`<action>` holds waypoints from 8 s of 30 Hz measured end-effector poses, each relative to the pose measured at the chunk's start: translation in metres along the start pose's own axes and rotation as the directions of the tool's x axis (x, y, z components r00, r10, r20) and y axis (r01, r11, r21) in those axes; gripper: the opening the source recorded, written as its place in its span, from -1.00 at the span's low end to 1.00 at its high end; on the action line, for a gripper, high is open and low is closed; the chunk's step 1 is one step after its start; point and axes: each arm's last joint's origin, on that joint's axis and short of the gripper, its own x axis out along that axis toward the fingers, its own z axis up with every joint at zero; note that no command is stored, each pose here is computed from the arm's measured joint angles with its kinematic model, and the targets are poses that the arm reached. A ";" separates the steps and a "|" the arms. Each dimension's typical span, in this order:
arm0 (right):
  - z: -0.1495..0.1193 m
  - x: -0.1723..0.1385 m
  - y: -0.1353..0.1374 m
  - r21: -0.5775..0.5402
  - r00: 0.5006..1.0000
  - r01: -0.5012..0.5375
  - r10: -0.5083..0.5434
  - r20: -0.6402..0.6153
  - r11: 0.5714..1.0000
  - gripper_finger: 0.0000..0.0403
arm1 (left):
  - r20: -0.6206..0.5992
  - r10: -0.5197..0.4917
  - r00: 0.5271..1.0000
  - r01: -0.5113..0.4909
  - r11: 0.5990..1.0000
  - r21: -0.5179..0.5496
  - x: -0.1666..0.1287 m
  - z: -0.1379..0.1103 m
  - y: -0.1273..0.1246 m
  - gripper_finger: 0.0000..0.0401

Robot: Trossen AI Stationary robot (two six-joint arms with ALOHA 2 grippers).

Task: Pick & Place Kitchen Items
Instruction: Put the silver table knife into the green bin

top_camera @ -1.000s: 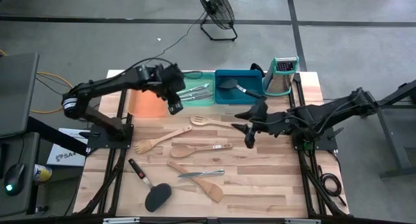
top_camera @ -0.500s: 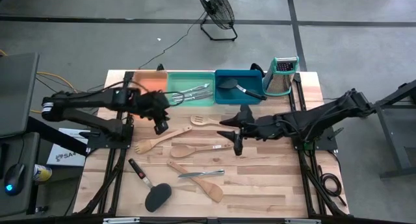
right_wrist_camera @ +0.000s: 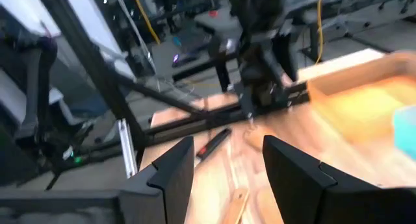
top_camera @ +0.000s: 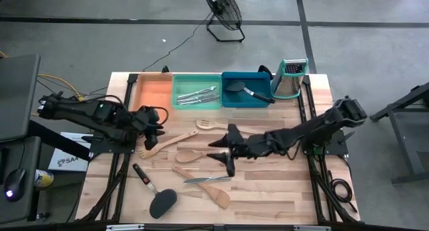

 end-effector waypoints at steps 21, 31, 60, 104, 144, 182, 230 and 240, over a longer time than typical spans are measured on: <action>0.023 0.020 0.029 -0.173 0.969 -0.017 -0.026 -0.247 0.985 -0.13 | 0.037 -0.051 0.998 0.051 0.999 -0.001 0.008 -0.005 -0.006 -0.40; 0.018 0.017 0.034 -0.226 0.958 -0.080 0.012 -0.286 0.971 -0.12 | 0.037 -0.051 0.998 0.051 0.999 0.000 0.008 -0.005 -0.006 -0.40; -0.103 0.077 0.022 -0.266 0.810 -0.150 -0.036 -0.585 0.952 0.19 | 0.033 -0.050 0.998 0.050 0.999 0.000 0.008 -0.006 -0.006 -0.40; -0.164 0.089 0.000 -0.353 0.667 -0.121 -0.188 -0.721 0.928 0.02 | 0.031 -0.047 0.998 0.047 0.999 0.001 0.008 -0.006 -0.006 -0.40; -0.181 0.091 -0.020 -0.299 0.557 -0.091 -0.200 -0.806 0.950 -0.82 | 0.017 -0.036 0.999 0.036 0.999 0.005 0.008 -0.007 -0.005 -0.40; -0.082 0.056 -0.006 -0.228 0.706 0.134 -0.255 -0.660 0.964 -0.83 | 0.029 -0.033 0.999 0.032 0.999 0.017 0.008 -0.006 -0.005 -0.40; 0.108 0.000 -0.076 -0.233 0.978 0.179 -0.199 -0.064 0.956 -0.83 | 0.538 0.039 0.842 -0.074 0.996 0.044 0.051 0.052 -0.052 -0.03; 0.132 0.001 -0.078 -0.249 0.995 -0.016 0.041 0.094 0.968 -0.83 | 0.745 -0.051 0.665 -0.032 0.995 0.097 0.040 0.077 -0.067 0.11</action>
